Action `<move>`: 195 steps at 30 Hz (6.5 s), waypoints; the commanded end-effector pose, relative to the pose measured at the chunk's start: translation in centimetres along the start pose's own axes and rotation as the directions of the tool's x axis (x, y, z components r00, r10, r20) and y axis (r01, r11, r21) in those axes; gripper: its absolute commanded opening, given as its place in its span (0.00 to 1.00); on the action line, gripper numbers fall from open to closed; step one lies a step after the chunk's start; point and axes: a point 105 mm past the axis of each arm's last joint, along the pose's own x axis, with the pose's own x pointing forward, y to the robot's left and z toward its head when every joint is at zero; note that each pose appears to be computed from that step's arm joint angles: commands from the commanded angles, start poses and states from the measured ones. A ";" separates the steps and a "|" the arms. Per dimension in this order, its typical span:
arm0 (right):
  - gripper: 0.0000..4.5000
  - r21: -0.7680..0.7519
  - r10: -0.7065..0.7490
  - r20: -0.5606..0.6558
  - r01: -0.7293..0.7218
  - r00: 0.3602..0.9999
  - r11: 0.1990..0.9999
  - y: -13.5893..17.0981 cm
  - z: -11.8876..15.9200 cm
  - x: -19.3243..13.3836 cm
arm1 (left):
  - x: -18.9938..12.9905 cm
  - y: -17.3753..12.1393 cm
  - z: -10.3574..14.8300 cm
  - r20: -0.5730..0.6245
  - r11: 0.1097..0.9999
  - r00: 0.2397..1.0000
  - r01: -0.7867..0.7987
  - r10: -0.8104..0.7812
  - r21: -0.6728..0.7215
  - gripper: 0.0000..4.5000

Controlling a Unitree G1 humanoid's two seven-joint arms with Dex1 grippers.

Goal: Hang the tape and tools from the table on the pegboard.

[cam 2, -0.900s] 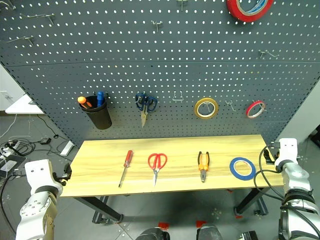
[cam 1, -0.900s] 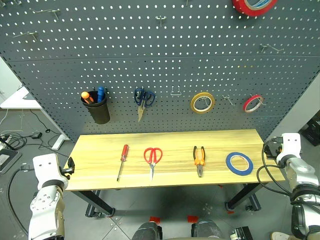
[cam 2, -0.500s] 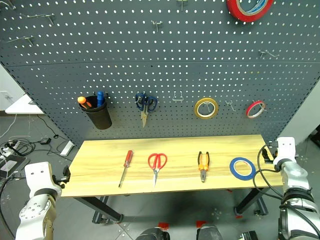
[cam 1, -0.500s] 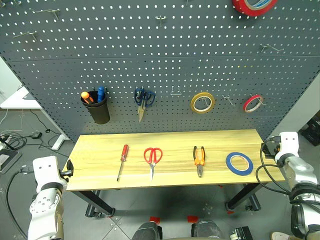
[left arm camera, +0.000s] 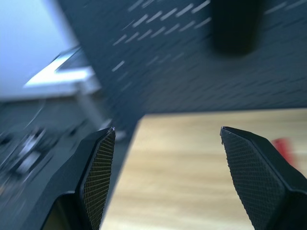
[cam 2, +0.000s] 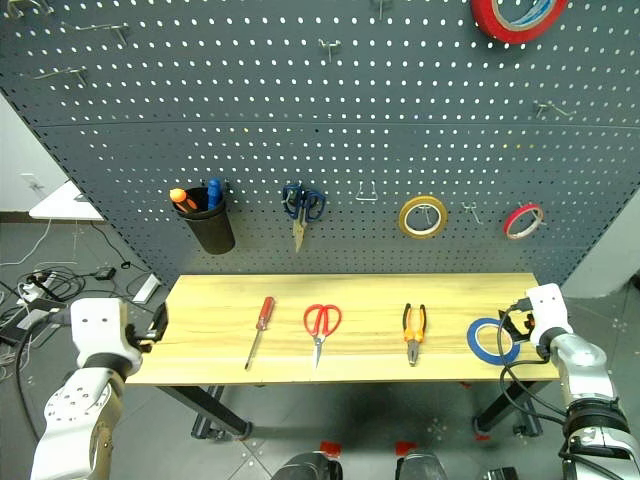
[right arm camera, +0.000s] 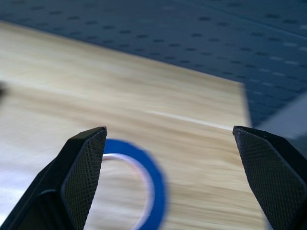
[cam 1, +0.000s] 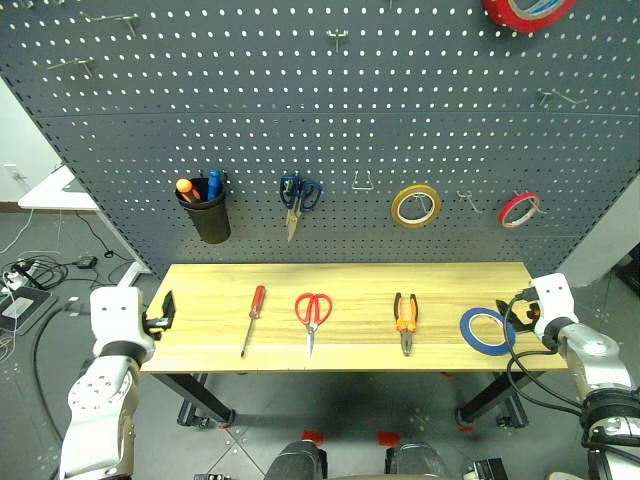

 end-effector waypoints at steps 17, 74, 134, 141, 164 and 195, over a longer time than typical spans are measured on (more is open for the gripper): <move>1.00 -0.022 0.252 -0.205 -0.262 0.946 0.965 5.9 3.4 -0.2 | 0.2 -19.5 5.7 0.001 0.420 0.431 0.878 -0.902 0.230 0.82; 0.15 -0.546 0.150 0.534 0.203 0.832 0.813 4.6 21.9 -0.9 | 0.2 -24.2 17.8 0.421 0.470 0.327 0.830 -0.846 0.299 0.84; 0.61 0.146 0.147 -0.175 -0.122 0.974 0.982 18.5 12.6 6.0 | -1.9 -14.4 4.0 -0.117 0.352 0.413 0.870 -0.903 0.346 0.84; 0.61 0.072 0.203 0.049 -0.206 0.978 0.976 18.6 17.1 2.6 | -1.7 -13.3 5.4 0.010 0.480 0.495 0.839 -0.869 0.255 0.84; 0.61 -0.047 0.099 0.946 -0.174 0.307 0.984 21.7 42.1 -10.0 | -0.3 -8.8 13.0 0.283 0.823 0.792 0.568 -0.541 -0.018 0.84; 0.61 0.015 -0.017 0.914 0.007 0.406 1.000 21.1 40.1 -1.6 | 1.7 -10.8 14.8 0.262 0.789 0.758 0.614 -0.597 0.019 0.84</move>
